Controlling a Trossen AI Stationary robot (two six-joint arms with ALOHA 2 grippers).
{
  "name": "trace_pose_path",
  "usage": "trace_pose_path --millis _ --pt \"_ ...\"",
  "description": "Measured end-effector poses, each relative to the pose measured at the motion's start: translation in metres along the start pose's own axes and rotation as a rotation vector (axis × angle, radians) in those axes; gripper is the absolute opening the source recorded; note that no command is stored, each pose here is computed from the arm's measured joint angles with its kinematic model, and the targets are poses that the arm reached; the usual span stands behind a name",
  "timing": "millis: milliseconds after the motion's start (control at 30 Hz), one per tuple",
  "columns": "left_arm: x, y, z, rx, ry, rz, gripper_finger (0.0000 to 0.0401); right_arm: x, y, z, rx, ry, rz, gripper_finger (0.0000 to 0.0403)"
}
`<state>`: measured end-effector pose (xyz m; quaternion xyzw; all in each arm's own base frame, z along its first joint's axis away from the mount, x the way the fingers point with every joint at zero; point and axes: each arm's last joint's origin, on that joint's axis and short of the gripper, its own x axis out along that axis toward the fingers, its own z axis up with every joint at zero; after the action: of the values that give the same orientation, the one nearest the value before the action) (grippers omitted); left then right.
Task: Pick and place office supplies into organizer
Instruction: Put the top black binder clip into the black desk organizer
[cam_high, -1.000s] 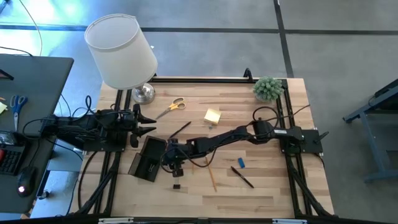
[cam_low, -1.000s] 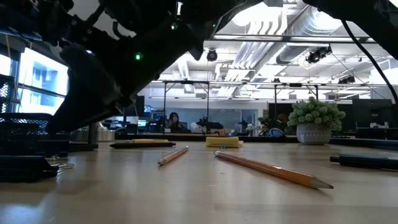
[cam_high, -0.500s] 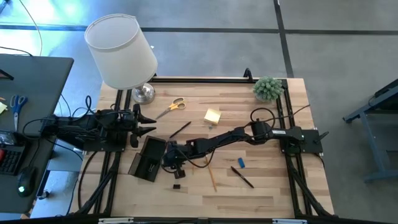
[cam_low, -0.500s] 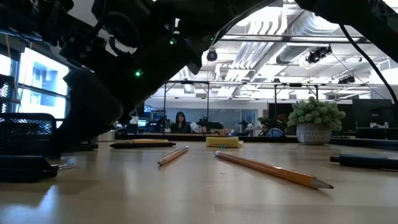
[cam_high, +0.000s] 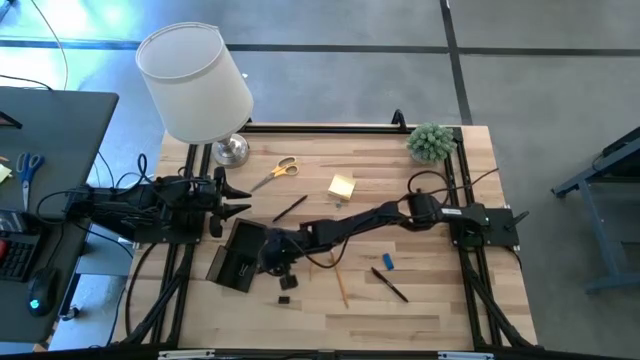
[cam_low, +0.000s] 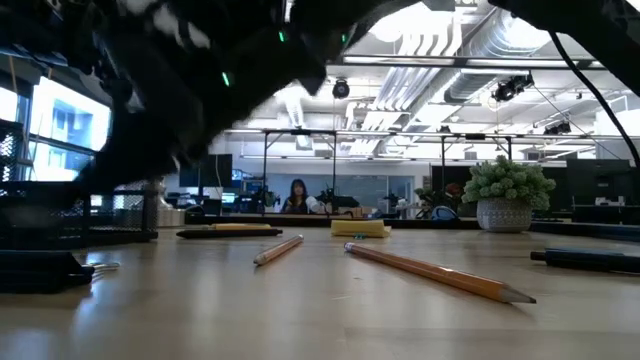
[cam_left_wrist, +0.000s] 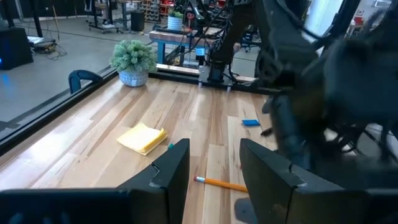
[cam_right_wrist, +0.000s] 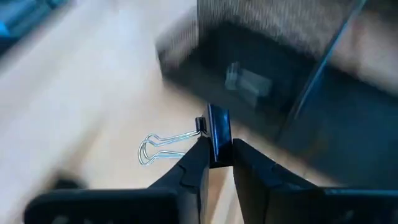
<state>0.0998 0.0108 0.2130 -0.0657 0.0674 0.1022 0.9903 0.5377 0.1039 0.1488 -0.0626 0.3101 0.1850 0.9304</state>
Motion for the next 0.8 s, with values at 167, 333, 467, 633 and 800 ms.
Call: trace_pose_path --millis 167,333,467,633,800 --pt "0.0 0.0 0.0 0.0 0.0 0.0 0.0131 -0.009 0.002 0.026 0.003 -0.093 -0.003 0.0046" --pt "0.0 0.0 0.001 -0.001 -0.006 -0.001 0.0131 -0.011 0.004 0.039 0.029 -0.186 -0.092 0.005" --pt "0.0 0.0 0.001 -0.001 -0.006 -0.001 0.0131 -0.008 0.006 0.04 0.032 -0.214 -0.192 0.0058" --pt "0.0 0.0 0.001 -0.001 -0.008 -0.001 0.0131 0.0 0.005 0.034 0.067 -0.227 -0.217 0.0062" --pt "0.0 0.0 0.001 -0.001 -0.011 -0.001 0.0131 0.006 0.005 0.028 0.078 -0.217 -0.215 0.0062"
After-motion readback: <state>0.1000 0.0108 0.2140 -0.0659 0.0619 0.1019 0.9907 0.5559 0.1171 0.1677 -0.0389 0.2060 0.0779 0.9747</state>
